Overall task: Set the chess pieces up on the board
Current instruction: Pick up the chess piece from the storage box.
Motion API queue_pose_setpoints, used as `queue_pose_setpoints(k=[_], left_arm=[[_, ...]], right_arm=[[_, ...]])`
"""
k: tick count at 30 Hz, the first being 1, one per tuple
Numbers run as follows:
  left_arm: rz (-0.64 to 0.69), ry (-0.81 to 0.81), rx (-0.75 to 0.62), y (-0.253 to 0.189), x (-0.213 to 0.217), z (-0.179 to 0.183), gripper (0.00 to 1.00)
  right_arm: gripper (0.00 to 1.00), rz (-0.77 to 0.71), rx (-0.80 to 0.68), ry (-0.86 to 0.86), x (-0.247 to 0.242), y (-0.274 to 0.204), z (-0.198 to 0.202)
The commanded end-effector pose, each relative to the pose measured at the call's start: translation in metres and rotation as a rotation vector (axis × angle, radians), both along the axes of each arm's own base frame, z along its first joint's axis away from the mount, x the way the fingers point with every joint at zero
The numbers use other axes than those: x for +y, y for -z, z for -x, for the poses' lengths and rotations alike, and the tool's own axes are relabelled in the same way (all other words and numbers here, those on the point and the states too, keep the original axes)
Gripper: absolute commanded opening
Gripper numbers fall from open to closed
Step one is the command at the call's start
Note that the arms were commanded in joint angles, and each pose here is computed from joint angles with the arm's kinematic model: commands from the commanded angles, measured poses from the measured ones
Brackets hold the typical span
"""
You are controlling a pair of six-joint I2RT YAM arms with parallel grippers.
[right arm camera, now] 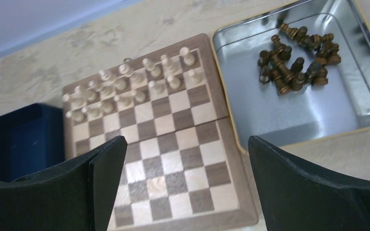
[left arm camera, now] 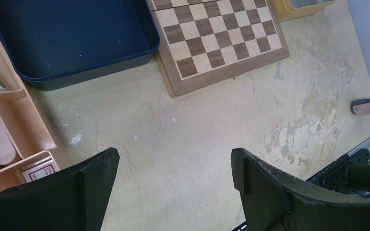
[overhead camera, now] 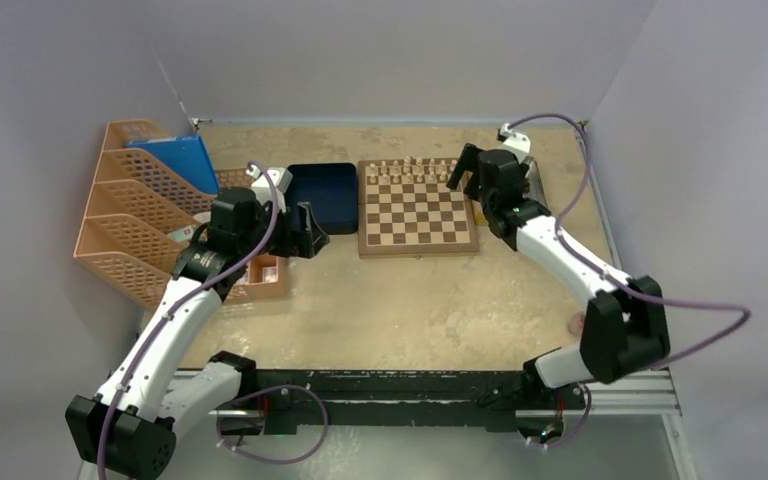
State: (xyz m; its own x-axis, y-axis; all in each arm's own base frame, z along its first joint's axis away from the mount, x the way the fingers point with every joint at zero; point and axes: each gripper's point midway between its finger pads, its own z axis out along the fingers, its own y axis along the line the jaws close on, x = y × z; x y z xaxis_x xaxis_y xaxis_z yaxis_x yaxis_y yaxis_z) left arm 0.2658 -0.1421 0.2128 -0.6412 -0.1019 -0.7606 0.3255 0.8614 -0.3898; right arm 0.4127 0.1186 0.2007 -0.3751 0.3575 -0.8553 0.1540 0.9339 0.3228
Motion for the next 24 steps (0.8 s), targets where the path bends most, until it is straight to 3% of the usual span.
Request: queue_pose_setpoints(k=[1,3,7,13,19,24], left_arm=[[0.037,0.008,-0.052,-0.017,-0.005,-0.003,0.86],[0.031,0.005,-0.043,-0.015,-0.004,-0.003,0.86],[0.020,0.001,-0.042,-0.011,-0.002,-0.002,0.86],[0.012,0.002,-0.030,-0.006,-0.003,-0.002,0.86],[0.002,0.002,-0.024,-0.004,-0.003,-0.002,0.85],[-0.012,-0.020,-0.030,-0.004,0.001,-0.003,0.85]], right_arm=[[0.97,0.097,-0.053,0.118,-0.028,-0.019,-0.038],[0.88,0.130,-0.019,0.128,-0.039,-0.005,-0.050],[0.54,0.163,0.062,0.176,-0.074,0.030,-0.070],[0.30,0.172,0.128,0.227,-0.114,0.066,-0.086],[0.27,0.216,0.143,0.266,-0.131,0.076,-0.099],[0.34,0.243,0.155,0.282,-0.142,0.082,-0.104]])
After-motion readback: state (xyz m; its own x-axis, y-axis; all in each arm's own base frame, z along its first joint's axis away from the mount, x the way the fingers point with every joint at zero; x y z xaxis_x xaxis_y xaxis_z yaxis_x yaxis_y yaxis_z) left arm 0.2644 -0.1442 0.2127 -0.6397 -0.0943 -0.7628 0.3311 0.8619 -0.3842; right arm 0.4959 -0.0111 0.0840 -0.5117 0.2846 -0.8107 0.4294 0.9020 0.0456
